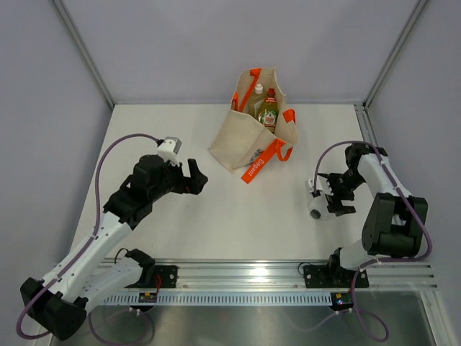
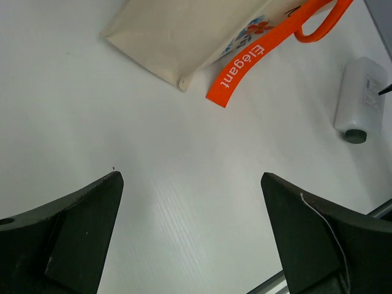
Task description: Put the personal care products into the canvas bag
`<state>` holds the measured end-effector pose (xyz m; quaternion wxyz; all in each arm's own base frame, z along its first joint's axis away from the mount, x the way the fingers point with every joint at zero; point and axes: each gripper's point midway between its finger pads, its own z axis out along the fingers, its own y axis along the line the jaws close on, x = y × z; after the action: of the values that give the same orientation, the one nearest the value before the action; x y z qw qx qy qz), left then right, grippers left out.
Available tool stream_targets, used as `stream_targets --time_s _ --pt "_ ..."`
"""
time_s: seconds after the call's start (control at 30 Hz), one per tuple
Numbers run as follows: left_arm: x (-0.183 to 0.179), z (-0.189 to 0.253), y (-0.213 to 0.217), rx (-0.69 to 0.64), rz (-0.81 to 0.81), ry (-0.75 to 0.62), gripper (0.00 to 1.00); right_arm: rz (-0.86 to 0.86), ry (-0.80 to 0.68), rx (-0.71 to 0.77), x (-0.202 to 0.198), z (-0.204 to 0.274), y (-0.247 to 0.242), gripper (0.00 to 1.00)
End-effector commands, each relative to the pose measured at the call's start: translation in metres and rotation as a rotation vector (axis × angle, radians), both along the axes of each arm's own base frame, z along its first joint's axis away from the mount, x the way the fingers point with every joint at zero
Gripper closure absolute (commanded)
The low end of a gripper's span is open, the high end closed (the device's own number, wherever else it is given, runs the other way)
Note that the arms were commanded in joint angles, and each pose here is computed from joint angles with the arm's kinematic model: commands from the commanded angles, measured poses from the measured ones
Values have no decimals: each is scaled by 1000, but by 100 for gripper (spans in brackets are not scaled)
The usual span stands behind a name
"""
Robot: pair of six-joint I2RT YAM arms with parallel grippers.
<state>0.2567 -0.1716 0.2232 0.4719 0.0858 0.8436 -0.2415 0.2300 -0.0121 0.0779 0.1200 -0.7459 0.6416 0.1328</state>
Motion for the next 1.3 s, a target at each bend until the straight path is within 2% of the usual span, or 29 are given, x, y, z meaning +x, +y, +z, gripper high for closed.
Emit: stream_targets --time_s 0.0,0.33,0.53,0.63,0.7,0.73,0.8,0.83,0.87,1.07,1.27 --pt "-1 13 8 -71 68 -46 1 306 -113 -85 37 -6 -11 0" --pt "-7 1 12 -76 88 -14 1 230 -113 -189 68 -44 -5 1" --pt "-5 -4 11 -74 91 -1 1 212 -5 -272 51 -66 -19 0" --pt "-3 -4 9 -84 96 3 1 94 10 -245 54 -69 -11 3" --pt "-2 -4 8 -99 101 3 1 -49 43 -233 65 -64 -9 15" --pt "-1 -4 7 -103 102 2 1 -89 111 -213 58 -68 -4 38" --pt "-1 -3 6 -109 105 6 1 -258 130 -188 76 -55 3 70" --pt "-1 -3 7 -111 108 7 1 -307 183 -148 72 -54 12 82" --pt "-1 -2 6 -115 108 7 1 -393 190 -112 80 -44 19 100" --pt "-2 -1 13 -125 152 0 1 -663 338 207 78 -2 73 100" --pt "-1 -3 12 -148 159 10 1 -794 560 494 61 29 118 100"
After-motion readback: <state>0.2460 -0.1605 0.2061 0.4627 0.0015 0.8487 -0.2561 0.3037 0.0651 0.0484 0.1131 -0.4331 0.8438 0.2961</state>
